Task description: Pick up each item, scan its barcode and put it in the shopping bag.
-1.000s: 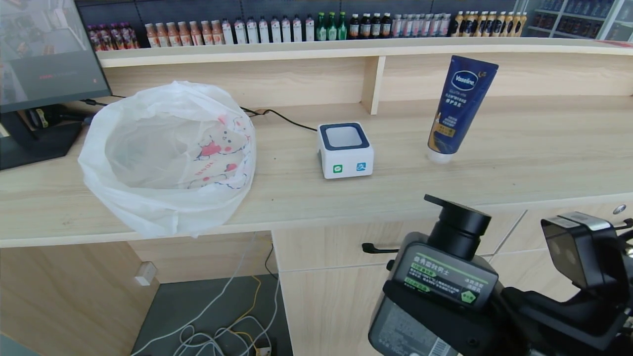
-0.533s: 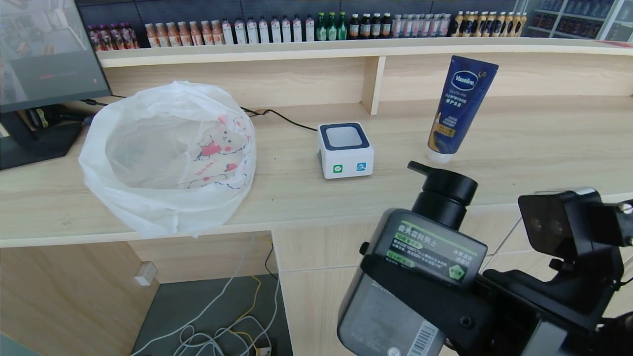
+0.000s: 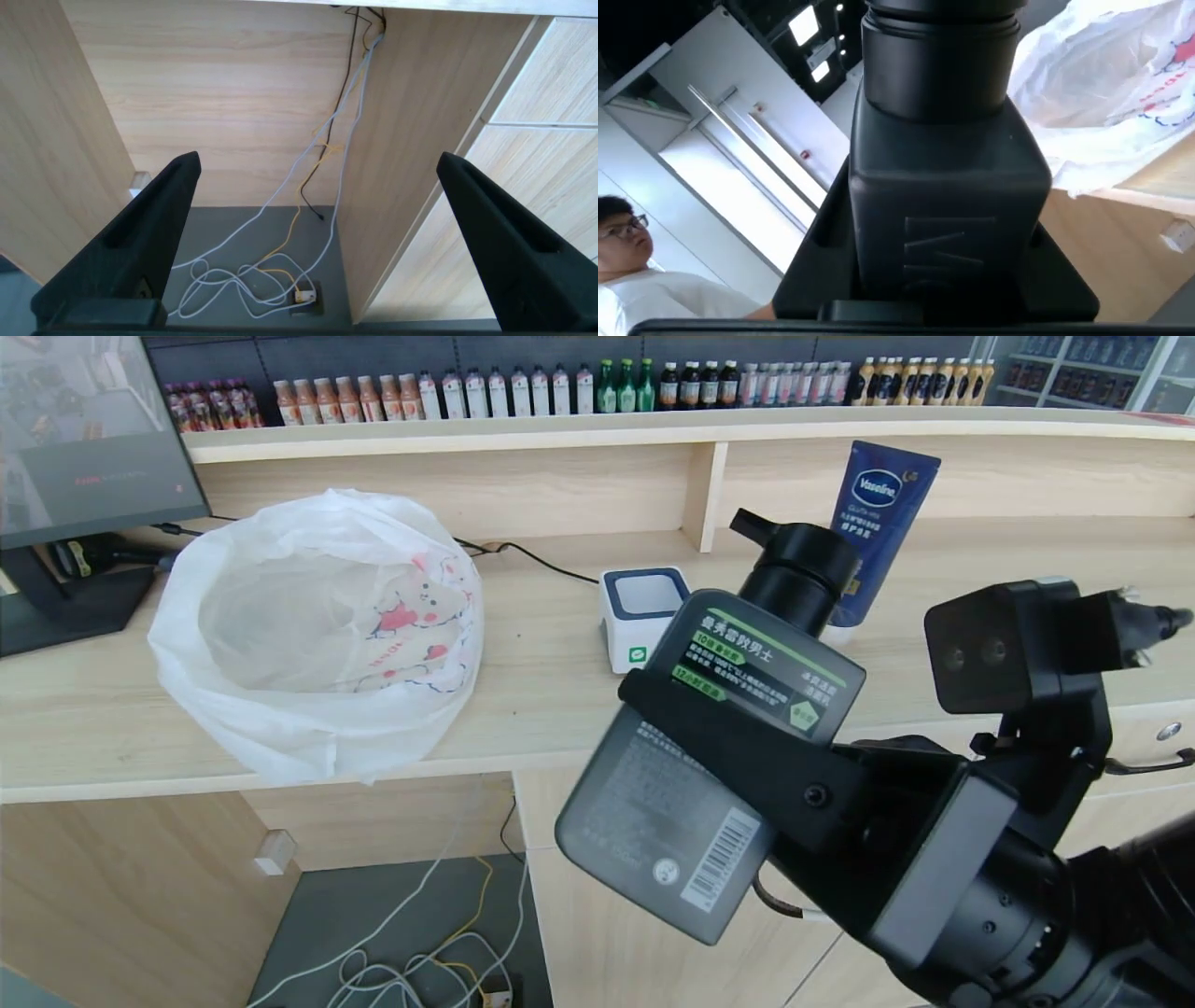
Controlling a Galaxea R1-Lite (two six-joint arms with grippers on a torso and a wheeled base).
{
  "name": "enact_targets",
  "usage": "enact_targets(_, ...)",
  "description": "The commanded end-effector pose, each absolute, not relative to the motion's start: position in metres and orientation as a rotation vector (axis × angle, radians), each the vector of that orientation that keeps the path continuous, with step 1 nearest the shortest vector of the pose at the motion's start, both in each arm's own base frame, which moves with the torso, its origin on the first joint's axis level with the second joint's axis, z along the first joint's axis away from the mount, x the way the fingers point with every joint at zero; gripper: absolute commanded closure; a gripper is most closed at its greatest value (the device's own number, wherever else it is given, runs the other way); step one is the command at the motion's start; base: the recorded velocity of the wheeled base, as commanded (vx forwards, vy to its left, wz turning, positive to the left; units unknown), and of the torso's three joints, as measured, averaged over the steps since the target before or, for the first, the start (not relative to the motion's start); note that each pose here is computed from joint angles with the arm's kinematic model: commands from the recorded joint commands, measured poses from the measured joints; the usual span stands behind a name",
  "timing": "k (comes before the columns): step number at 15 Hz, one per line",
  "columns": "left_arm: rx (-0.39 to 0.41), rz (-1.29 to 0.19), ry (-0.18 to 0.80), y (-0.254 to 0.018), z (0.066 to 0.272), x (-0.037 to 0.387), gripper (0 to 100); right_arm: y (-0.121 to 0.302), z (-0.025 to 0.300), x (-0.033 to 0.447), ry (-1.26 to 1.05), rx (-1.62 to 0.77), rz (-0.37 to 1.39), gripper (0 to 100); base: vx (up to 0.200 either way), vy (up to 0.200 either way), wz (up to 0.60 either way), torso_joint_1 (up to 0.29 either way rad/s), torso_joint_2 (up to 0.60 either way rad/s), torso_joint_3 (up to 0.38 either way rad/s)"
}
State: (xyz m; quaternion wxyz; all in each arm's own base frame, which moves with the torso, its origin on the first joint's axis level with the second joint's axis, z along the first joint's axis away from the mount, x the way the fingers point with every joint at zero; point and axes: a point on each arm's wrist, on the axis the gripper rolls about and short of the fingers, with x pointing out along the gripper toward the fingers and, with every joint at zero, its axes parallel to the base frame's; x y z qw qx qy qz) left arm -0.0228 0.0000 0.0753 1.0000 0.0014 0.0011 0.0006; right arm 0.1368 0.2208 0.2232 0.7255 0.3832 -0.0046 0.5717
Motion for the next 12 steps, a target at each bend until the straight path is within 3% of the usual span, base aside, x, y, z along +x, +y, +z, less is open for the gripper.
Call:
enact_targets(1,0.003,0.002,0.002,0.0,0.075,-0.023,0,0.229,0.227,0.141,-0.035,0.845,1.27,100,0.0,0.0,0.0,0.0,0.0,0.0)
enact_targets(6,0.003,0.002,0.002,0.0,0.075,-0.023,0,0.236,0.239,0.143,-0.106,0.773,1.373,100,0.0,0.0,0.0,0.0,0.0,0.0)
enact_targets(12,0.002,0.002,0.002,0.0,0.075,-0.023,0,0.238,0.236,0.145,-0.094,0.771,1.369,100,0.0,0.0,0.0,0.0,0.0,0.0)
